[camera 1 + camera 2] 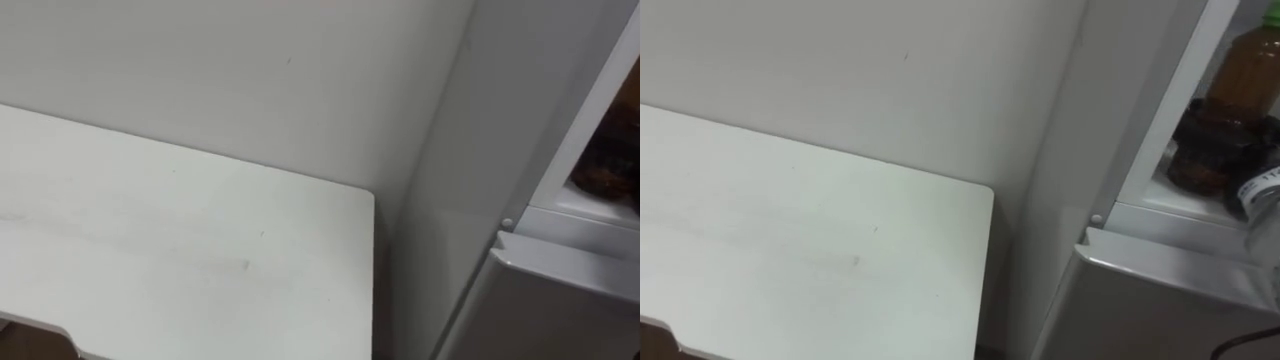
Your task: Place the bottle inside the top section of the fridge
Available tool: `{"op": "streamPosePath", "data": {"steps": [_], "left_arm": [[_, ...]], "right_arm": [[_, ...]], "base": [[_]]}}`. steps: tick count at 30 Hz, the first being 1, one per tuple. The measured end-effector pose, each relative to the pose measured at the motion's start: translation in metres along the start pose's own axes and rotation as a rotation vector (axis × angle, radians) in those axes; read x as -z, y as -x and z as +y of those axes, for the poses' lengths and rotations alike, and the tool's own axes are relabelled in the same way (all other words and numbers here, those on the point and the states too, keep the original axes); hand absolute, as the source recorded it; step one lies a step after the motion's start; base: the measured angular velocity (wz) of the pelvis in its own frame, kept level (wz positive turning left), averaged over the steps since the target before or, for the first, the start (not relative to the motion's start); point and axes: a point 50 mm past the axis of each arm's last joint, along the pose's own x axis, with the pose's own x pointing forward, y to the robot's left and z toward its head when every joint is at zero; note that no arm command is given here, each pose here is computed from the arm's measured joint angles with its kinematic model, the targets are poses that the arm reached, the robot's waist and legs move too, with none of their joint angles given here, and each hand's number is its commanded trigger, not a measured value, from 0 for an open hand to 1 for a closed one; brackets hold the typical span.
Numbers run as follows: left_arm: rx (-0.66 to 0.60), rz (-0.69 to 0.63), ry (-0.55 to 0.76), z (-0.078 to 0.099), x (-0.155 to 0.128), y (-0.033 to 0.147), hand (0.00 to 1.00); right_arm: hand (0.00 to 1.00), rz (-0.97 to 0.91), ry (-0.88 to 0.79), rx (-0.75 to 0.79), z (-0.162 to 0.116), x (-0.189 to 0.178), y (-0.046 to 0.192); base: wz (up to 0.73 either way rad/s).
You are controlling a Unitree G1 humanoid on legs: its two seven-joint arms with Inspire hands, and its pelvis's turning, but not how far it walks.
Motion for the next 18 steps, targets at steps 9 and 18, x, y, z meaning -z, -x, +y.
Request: {"op": "streamPosePath", "data": {"steps": [9,18], "left_arm": [[0.000,-0.001,0.000,0.0001,-0.0003,-0.0001,0.00],[-0.001,0.000,-0.001,0.0006,-0.0002,-0.0001,0.00]], "right_arm": [[0.00,0.011,0.020,0.018,-0.0064,0.0009,-0.0007],[0.00,0.020,0.019,0.016,-0.0075,0.0028,-0.0010]], "base": [[0.00],[0.00]]}}
